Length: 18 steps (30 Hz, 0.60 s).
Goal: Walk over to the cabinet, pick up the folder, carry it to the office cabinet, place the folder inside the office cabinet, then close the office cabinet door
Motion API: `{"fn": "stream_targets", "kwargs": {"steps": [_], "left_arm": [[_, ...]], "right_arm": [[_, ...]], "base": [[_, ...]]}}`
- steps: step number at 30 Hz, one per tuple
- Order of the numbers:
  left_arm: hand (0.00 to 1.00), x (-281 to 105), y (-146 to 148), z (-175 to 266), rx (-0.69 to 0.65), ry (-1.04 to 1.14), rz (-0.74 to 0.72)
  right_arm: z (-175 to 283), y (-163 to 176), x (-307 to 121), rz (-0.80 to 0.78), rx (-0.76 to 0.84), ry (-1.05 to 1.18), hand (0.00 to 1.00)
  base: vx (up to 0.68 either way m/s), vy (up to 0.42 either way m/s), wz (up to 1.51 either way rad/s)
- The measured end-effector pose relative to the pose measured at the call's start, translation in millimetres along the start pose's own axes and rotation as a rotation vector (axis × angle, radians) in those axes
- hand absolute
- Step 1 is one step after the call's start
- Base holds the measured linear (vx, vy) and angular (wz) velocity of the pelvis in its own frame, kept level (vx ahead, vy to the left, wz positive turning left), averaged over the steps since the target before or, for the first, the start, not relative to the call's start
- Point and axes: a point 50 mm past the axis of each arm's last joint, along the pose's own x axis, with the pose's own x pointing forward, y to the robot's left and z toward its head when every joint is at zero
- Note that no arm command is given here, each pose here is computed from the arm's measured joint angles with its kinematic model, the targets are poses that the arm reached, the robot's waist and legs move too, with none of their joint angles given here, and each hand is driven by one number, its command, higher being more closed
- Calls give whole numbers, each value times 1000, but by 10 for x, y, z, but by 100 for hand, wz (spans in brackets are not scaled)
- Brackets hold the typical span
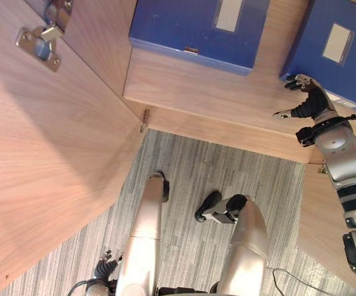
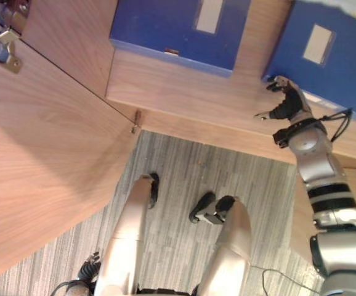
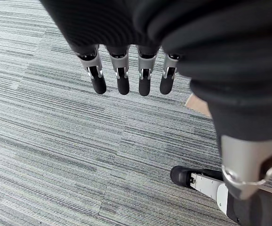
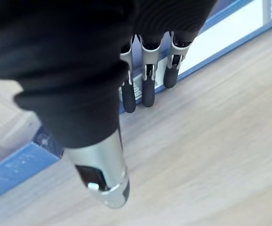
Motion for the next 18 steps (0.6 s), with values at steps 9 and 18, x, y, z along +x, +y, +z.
{"fn": "stream_targets", "kwargs": {"steps": [9, 18], "left_arm": [[0, 19, 37, 44, -5, -1, -2], [0, 9, 154, -89, -37, 53, 17]], "right_arm": [[43, 964, -315, 373, -95, -30, 0], [-50, 1810, -753, 710, -22, 41, 0]], "base": [[40, -6, -7], [100, 20, -35]]}}
